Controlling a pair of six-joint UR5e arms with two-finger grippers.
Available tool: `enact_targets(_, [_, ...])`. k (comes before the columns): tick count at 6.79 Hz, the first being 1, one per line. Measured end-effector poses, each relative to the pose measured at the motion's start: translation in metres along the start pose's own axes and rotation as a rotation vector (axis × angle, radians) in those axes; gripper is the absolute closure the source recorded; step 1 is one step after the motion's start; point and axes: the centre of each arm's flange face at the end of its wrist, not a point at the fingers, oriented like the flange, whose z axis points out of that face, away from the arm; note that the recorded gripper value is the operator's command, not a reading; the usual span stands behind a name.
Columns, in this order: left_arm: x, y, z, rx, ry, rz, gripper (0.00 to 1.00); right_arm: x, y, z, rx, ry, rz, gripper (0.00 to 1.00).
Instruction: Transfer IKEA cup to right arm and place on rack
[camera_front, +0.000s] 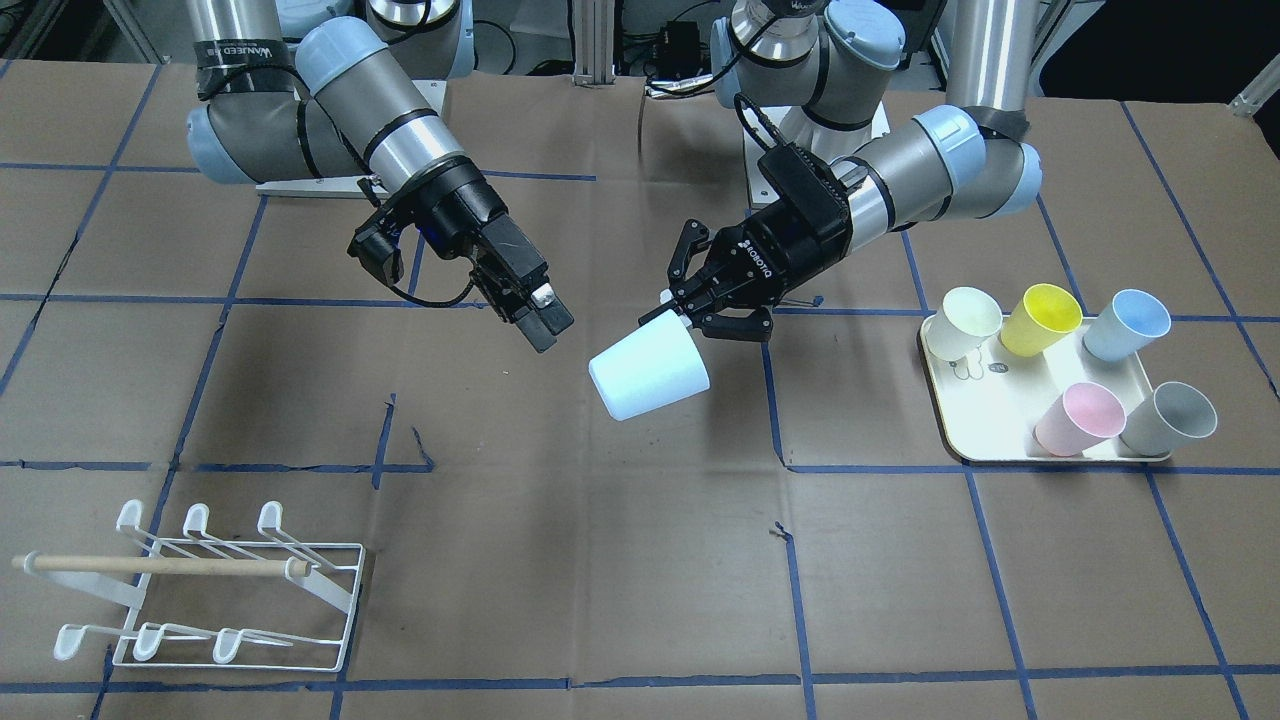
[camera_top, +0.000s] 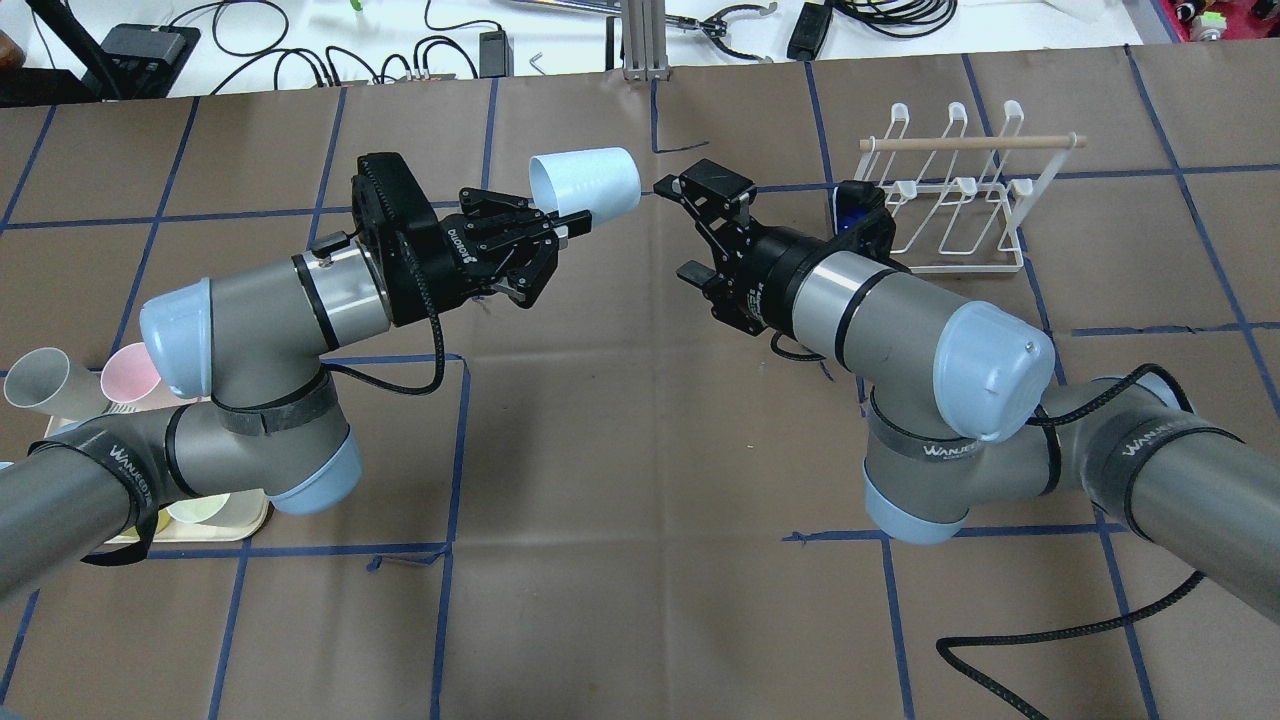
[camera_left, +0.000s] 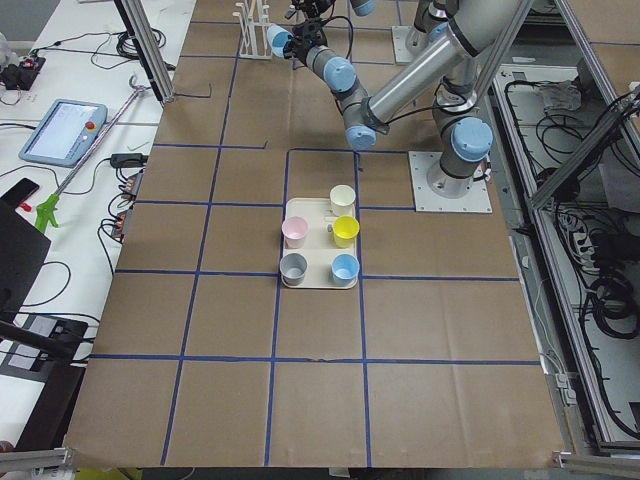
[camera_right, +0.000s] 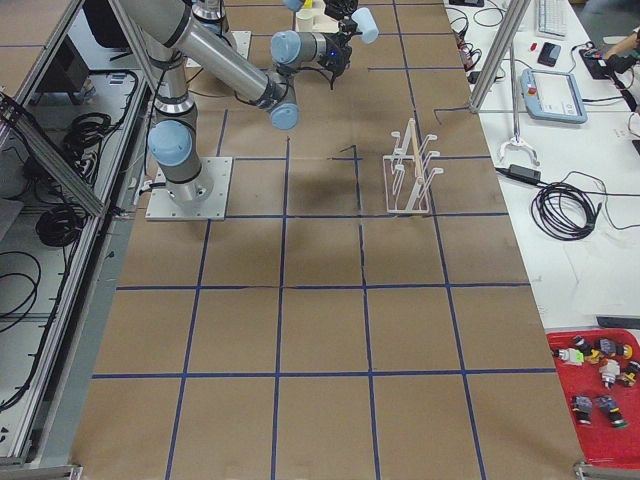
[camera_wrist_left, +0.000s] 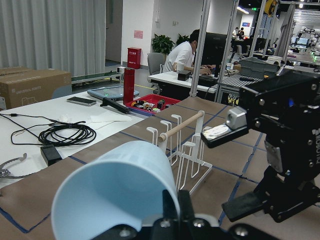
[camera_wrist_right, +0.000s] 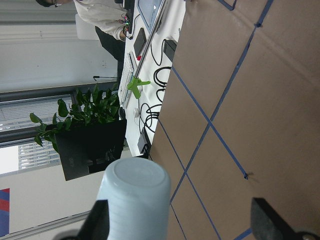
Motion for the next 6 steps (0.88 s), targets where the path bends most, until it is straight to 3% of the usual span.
enact_targets(6, [0.0, -0.002, 0.0, 0.002, -0.001, 0.003, 0.99, -0.02, -0.004, 0.018, 0.028, -0.055, 0.136, 0.02])
